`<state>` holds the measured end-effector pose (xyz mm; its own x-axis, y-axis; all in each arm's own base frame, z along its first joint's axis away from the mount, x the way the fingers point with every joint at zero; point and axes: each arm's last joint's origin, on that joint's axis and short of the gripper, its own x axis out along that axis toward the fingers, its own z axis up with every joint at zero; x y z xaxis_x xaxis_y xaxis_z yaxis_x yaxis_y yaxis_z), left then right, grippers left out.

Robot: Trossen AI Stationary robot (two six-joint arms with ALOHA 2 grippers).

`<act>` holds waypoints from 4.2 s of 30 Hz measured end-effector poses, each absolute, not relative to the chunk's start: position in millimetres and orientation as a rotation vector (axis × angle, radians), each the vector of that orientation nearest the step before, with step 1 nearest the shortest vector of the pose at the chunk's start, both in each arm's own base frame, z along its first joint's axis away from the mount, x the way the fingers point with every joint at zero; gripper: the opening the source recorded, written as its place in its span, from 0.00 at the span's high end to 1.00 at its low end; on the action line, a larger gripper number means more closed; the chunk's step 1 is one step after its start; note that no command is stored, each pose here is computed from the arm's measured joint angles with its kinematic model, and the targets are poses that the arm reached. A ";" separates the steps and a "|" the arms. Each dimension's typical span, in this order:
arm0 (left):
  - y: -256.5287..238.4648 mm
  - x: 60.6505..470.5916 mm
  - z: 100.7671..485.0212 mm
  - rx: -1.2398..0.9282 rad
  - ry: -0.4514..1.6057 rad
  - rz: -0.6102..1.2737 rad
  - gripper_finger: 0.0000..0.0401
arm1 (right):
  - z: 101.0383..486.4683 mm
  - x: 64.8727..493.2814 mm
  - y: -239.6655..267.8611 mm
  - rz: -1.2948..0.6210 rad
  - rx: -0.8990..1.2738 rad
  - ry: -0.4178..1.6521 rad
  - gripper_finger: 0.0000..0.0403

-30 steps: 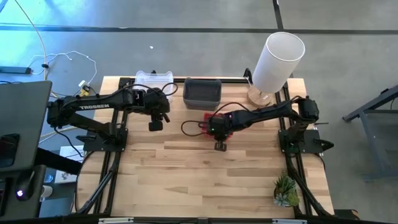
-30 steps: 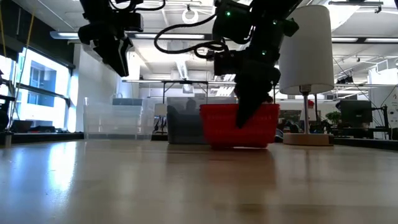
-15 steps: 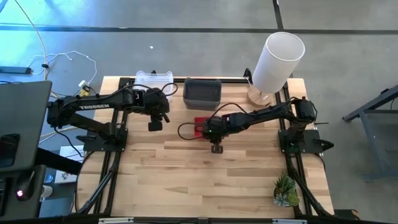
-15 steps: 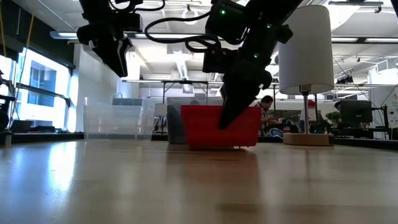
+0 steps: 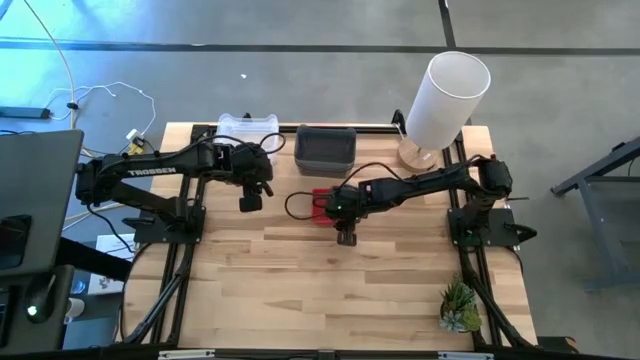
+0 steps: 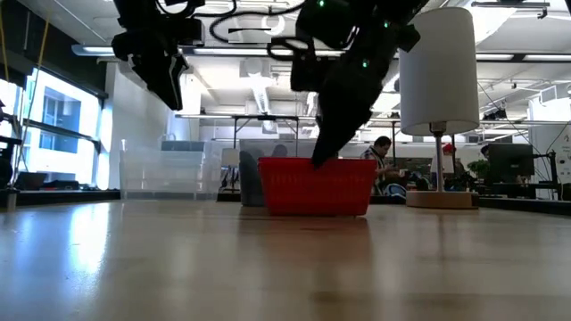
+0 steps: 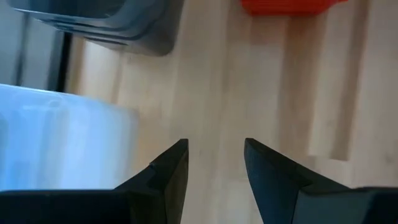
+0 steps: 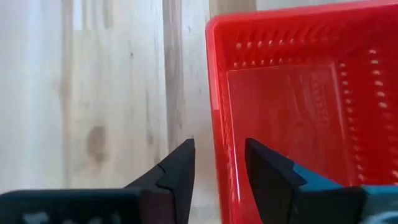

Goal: Stack baskets by color
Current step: Return to Home Position

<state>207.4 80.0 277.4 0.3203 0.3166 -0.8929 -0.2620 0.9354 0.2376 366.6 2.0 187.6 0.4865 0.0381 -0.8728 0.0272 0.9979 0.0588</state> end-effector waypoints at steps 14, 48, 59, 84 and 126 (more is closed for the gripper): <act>53.9 207.4 267.5 -0.067 0.824 0.262 0.64 | 257.9 341.6 5.8 0.015 0.033 1.004 0.68; -4.6 109.9 197.5 -0.087 0.228 0.135 0.64 | 261.4 165.4 -1.9 -0.137 0.027 0.283 0.68; -2.4 97.7 189.2 -0.021 0.157 0.157 0.64 | 227.1 115.7 -3.2 -0.154 0.032 0.007 0.68; 4.3 94.0 184.5 0.060 0.208 0.384 0.64 | 171.3 100.8 -6.6 -0.264 0.147 -0.060 0.68; 4.5 94.0 185.0 0.039 0.199 0.393 0.64 | 170.5 100.9 -6.4 -0.258 0.083 -0.044 0.68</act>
